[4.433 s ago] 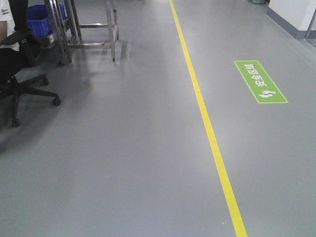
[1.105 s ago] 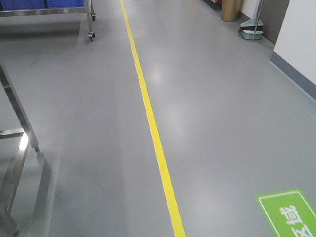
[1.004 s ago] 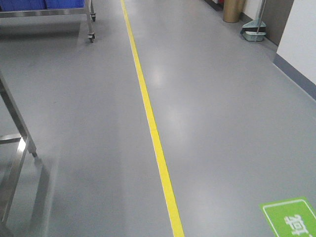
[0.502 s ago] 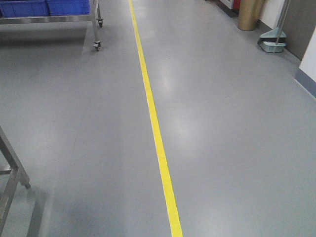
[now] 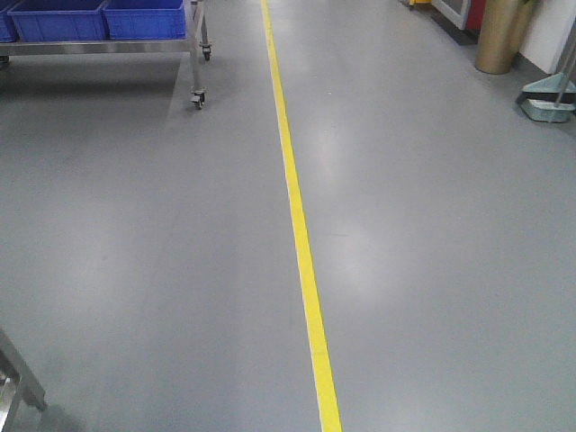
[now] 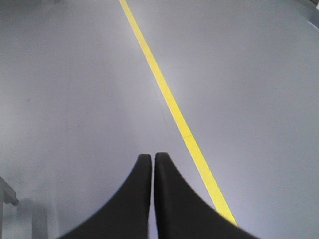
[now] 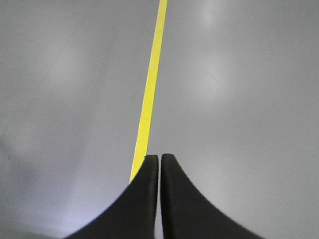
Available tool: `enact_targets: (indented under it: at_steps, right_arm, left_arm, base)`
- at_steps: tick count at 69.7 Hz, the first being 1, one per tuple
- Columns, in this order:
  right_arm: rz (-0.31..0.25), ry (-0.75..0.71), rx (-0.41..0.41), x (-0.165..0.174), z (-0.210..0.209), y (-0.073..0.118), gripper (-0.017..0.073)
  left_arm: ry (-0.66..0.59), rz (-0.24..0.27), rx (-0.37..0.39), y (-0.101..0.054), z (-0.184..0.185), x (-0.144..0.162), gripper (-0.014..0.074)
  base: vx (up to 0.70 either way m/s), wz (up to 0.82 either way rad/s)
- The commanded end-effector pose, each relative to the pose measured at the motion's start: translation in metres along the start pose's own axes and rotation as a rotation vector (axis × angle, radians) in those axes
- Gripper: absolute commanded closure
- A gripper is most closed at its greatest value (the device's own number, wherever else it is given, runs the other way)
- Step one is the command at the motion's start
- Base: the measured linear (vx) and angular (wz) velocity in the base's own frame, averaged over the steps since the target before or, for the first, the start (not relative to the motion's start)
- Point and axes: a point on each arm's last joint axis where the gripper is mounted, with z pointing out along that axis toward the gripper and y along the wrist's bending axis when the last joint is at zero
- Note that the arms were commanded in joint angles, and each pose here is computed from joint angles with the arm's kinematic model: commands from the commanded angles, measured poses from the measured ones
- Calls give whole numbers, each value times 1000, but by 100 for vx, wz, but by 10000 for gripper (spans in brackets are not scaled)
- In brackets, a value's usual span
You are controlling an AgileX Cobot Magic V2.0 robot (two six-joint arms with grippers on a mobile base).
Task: Move and align brake pads A on conveyor
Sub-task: 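Drive along the yellow floor line toward the steel table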
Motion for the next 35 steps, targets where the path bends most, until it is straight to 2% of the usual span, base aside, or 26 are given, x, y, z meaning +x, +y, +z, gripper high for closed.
enact_targets:
  at_steps: [1,35]
  right_arm:
    - [-8,-80,14,-13,-4,-2,563]
    - [-8,-80,14,-13,-4,-2,563]
  left_arm:
    - [-83,-1,23,-3,-3,-14,600]
    - [-82,-1,22,-3,-3,-14,600]
  base:
    - [51,10]
    - [52,10]
